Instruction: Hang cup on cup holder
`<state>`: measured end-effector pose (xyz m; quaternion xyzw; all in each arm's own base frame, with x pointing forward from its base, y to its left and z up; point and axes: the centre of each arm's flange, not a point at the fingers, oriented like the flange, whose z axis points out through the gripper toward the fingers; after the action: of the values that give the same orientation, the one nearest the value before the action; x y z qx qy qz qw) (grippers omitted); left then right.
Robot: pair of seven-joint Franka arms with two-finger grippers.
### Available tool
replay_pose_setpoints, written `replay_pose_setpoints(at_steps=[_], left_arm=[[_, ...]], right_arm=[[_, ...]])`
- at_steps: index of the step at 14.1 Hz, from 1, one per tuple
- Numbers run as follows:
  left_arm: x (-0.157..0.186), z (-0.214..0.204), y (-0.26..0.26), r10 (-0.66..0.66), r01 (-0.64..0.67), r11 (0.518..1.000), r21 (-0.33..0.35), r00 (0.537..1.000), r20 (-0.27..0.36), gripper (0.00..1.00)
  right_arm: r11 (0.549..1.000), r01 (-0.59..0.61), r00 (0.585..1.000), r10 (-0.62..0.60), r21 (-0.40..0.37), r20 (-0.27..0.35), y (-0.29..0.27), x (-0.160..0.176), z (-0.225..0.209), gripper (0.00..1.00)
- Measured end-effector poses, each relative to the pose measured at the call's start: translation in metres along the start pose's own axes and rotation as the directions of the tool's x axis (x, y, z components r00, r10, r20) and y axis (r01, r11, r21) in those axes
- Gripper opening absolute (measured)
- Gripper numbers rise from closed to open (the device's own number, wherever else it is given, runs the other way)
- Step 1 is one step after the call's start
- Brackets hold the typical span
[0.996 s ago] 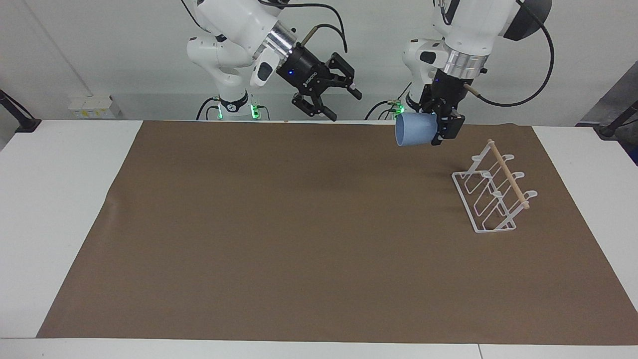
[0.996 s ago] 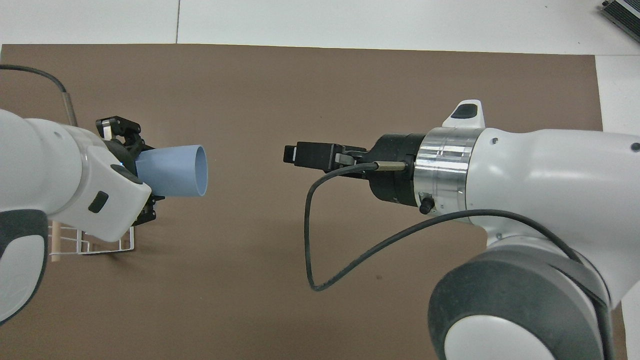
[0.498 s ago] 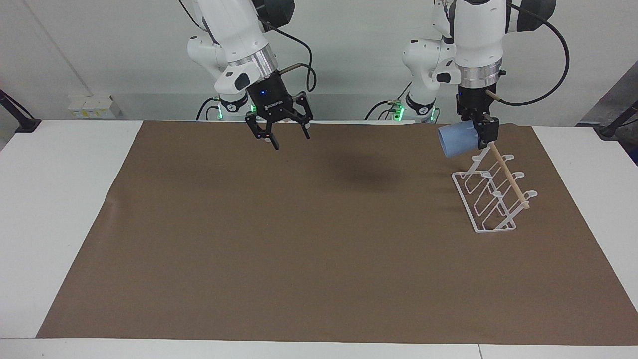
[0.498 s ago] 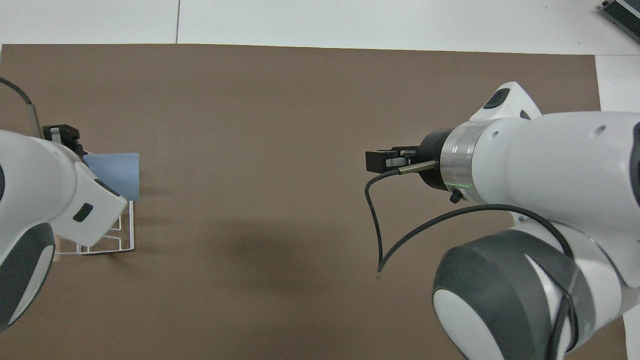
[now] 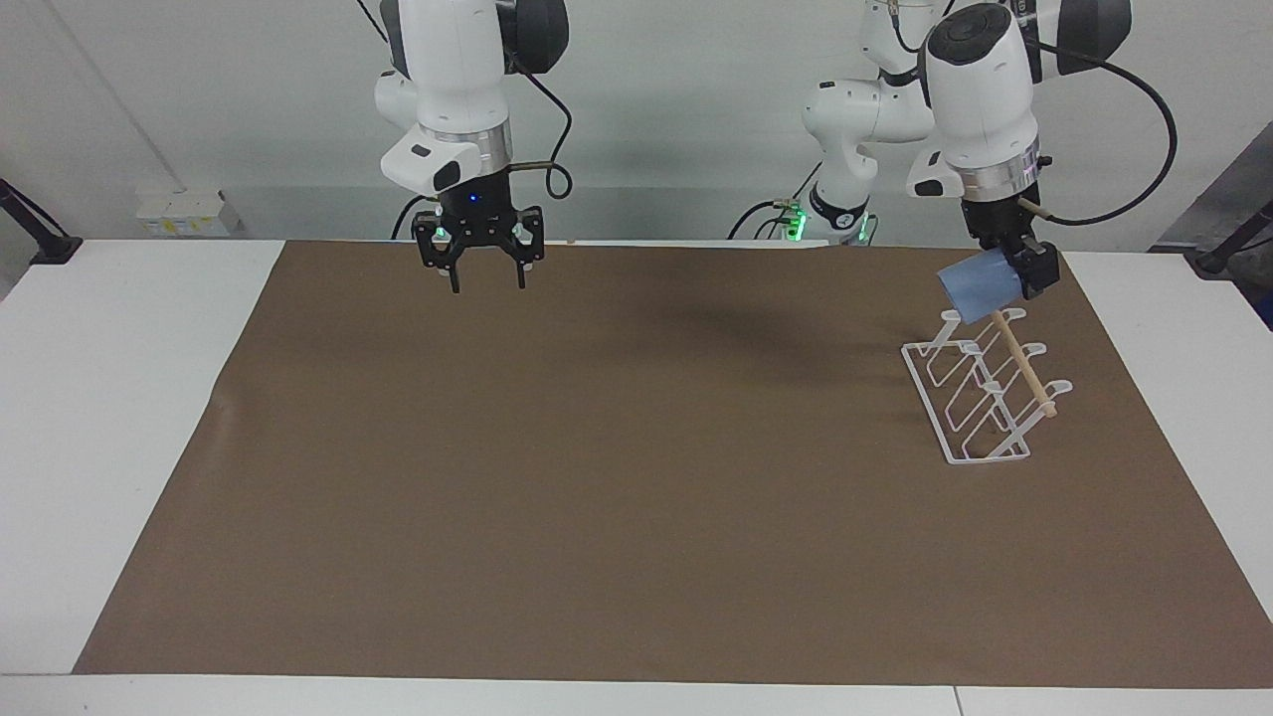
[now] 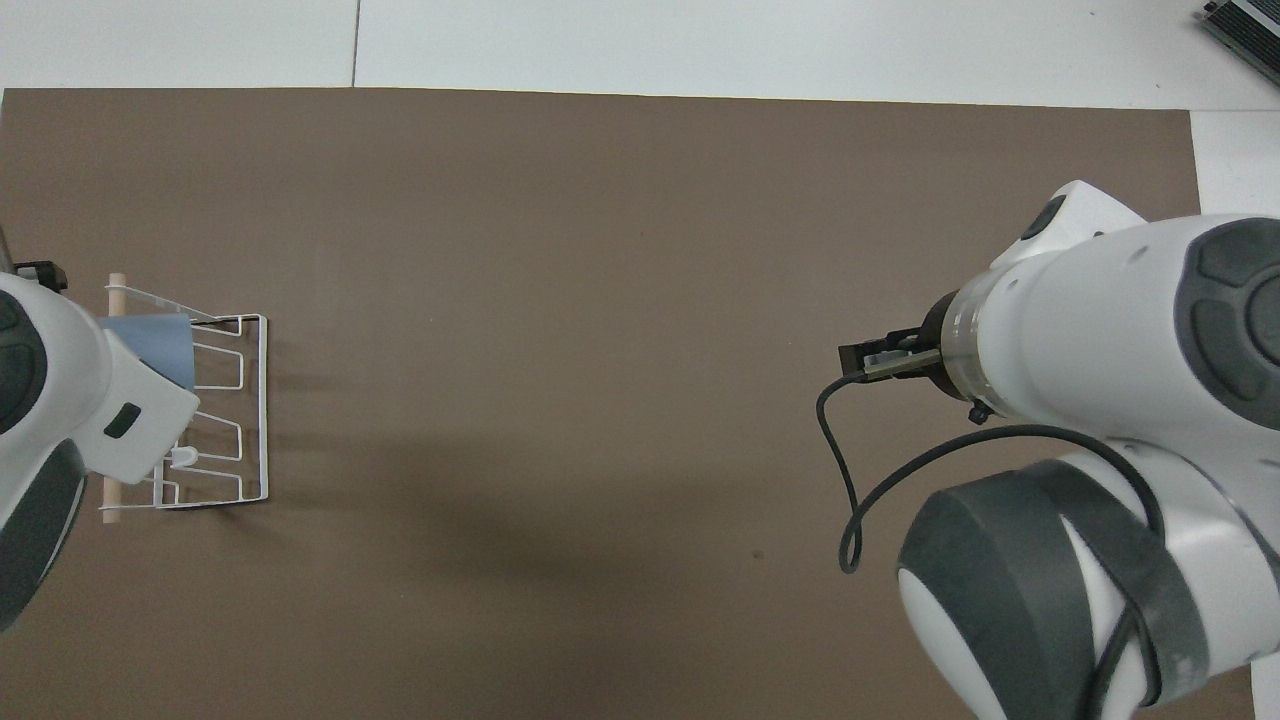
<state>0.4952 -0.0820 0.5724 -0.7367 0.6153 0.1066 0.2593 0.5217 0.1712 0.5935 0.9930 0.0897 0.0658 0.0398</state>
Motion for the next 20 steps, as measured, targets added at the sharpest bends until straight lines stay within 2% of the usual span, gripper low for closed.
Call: replay_pose_setpoints(at_steps=[2, 6, 8, 11, 14, 19, 20], left_arm=[[0.003, 0.009, 0.001, 0.000, 0.000, 1.000, 0.001, 1.000, 0.026, 0.73], [0.017, 0.039, 0.001, 0.035, -0.037, 0.999, 0.024, 0.995, 0.091, 0.73], [0.022, 0.054, -0.001, 0.030, -0.039, 0.998, 0.053, 0.986, 0.164, 0.73], [0.031, 0.074, -0.010, 0.024, -0.061, 0.991, 0.123, 0.959, 0.284, 0.73], [0.043, 0.090, -0.016, 0.025, -0.095, 0.980, 0.174, 0.930, 0.367, 0.73], [0.056, 0.105, -0.018, 0.054, -0.147, 0.965, 0.216, 0.922, 0.383, 0.73], [0.059, 0.109, -0.016, 0.069, -0.165, 0.960, 0.224, 0.921, 0.384, 0.73]], right_arm=[[1.000, 0.031, 0.999, -0.031, -0.005, 0.013, 0.018, 0.001, 0.003, 0.83], [1.000, 0.008, 0.999, -0.008, 0.000, 0.050, 0.043, -0.001, 0.008, 0.83], [0.999, -0.018, 0.998, 0.016, 0.037, 0.057, 0.049, -0.001, 0.009, 0.83], [0.998, -0.042, 0.997, 0.038, 0.052, 0.063, 0.057, -0.001, 0.011, 0.83], [0.995, -0.068, 0.995, 0.062, 0.077, 0.085, 0.065, -0.003, 0.015, 0.83], [0.991, -0.095, 0.992, 0.086, 0.095, 0.095, 0.074, -0.004, 0.017, 0.86], [0.991, -0.095, 0.992, 0.086, 0.097, 0.095, 0.074, -0.004, 0.017, 0.93]])
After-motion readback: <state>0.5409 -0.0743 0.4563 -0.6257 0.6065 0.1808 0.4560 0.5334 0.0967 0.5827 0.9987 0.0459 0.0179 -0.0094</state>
